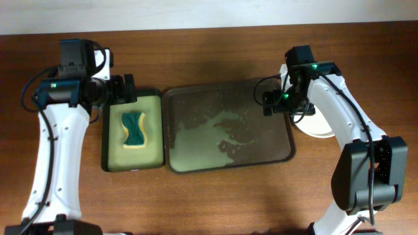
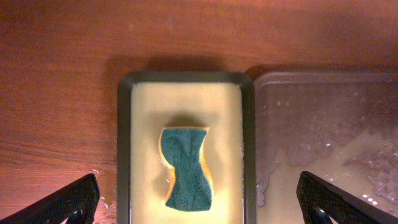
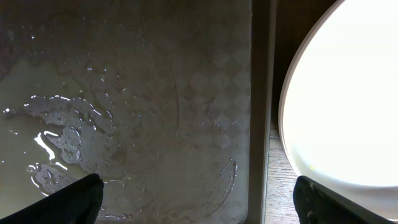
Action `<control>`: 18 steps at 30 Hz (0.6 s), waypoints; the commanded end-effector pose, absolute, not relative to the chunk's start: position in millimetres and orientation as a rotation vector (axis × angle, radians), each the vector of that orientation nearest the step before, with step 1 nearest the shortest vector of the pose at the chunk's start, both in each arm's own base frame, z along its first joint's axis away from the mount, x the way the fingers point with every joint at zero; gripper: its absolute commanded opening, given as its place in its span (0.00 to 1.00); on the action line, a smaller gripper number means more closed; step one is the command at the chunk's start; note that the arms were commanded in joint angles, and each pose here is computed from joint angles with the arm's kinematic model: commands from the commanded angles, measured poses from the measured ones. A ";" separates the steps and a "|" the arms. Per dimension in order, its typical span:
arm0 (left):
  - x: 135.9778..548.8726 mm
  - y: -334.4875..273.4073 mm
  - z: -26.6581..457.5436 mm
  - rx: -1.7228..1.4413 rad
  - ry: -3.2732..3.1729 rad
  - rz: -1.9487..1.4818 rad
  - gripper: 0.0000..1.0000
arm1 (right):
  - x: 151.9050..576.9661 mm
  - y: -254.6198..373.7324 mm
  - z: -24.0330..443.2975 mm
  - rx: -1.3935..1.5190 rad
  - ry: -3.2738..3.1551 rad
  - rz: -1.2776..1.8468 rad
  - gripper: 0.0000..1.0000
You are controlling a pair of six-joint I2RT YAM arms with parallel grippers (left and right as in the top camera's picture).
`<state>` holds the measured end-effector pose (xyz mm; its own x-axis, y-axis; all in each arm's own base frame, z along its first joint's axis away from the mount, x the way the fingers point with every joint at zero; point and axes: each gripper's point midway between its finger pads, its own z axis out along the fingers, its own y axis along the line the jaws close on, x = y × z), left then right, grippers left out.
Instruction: Clean dirty plates on tray and stack at the side
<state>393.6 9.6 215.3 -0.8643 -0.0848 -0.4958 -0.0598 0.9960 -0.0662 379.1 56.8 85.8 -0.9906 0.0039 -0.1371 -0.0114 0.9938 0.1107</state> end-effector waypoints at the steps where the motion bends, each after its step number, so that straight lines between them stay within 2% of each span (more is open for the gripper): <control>1: 393.1 11.4 222.9 -0.085 2.597 -0.050 0.99 | 377.5 54.2 82.6 -0.003 3.009 0.149 0.98; 8: 393.1 11.4 222.9 -0.085 2.597 -0.050 1.00 | 377.1 54.9 82.3 -0.005 3.010 0.150 0.98; 9: 393.1 11.4 222.9 -0.085 2.597 -0.050 0.99 | 377.0 61.2 94.0 -0.033 2.978 0.154 0.98; 13: 393.1 11.4 222.9 -0.085 2.597 -0.050 0.99 | 339.2 125.6 233.7 -0.308 2.574 0.222 0.98; 14: 393.1 11.4 222.9 -0.085 2.597 -0.051 1.00 | 334.3 118.5 275.7 -0.324 2.410 0.117 0.98; 15: 393.1 11.4 222.9 -0.085 2.597 -0.050 0.99 | 318.0 96.4 357.3 -0.220 2.119 0.082 0.98; 17: 393.1 11.4 222.9 -0.085 2.597 -0.050 0.99 | 288.2 62.1 416.2 -0.103 1.910 0.092 0.98; 18: 393.0 11.4 223.0 -0.085 2.597 -0.050 0.99 | 259.3 34.1 433.1 -0.021 1.802 0.070 0.98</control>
<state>392.3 9.7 221.3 -0.8557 -0.0844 -0.5106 -0.0588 0.9961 -0.0661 275.7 63.4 431.6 -0.2861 -0.0018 -0.9582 -0.1460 0.9884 0.0417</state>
